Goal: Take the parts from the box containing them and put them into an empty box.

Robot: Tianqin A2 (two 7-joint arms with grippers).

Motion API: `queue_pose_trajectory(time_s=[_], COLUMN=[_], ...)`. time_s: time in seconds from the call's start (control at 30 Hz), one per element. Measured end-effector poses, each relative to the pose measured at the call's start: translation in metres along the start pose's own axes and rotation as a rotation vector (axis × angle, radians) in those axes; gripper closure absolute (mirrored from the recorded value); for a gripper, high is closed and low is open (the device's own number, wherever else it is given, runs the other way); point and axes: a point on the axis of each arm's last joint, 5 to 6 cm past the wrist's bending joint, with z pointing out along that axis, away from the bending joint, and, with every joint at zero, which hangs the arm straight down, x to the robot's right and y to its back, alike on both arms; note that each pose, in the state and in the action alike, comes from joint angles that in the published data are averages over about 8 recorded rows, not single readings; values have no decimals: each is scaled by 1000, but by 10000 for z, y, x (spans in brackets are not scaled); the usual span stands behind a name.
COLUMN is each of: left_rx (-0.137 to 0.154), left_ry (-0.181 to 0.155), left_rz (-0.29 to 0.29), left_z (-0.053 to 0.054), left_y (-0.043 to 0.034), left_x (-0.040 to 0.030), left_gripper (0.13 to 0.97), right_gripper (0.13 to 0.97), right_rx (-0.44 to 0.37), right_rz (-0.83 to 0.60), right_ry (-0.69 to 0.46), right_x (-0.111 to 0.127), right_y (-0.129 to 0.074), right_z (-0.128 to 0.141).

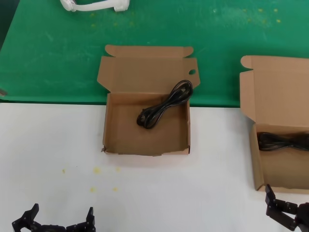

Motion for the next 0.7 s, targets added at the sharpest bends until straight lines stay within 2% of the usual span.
queue_pose_trajectory(time_s=[0.7], left_rx=[0], left_ry=[0], left_rz=[0], left_z=[0], left_y=[0], left_x=[0], left_gripper=[132], right_gripper=[130], right_rx=[0], right_rz=[0], right_ry=[0], right_x=[0], right_y=[0], right_z=[0])
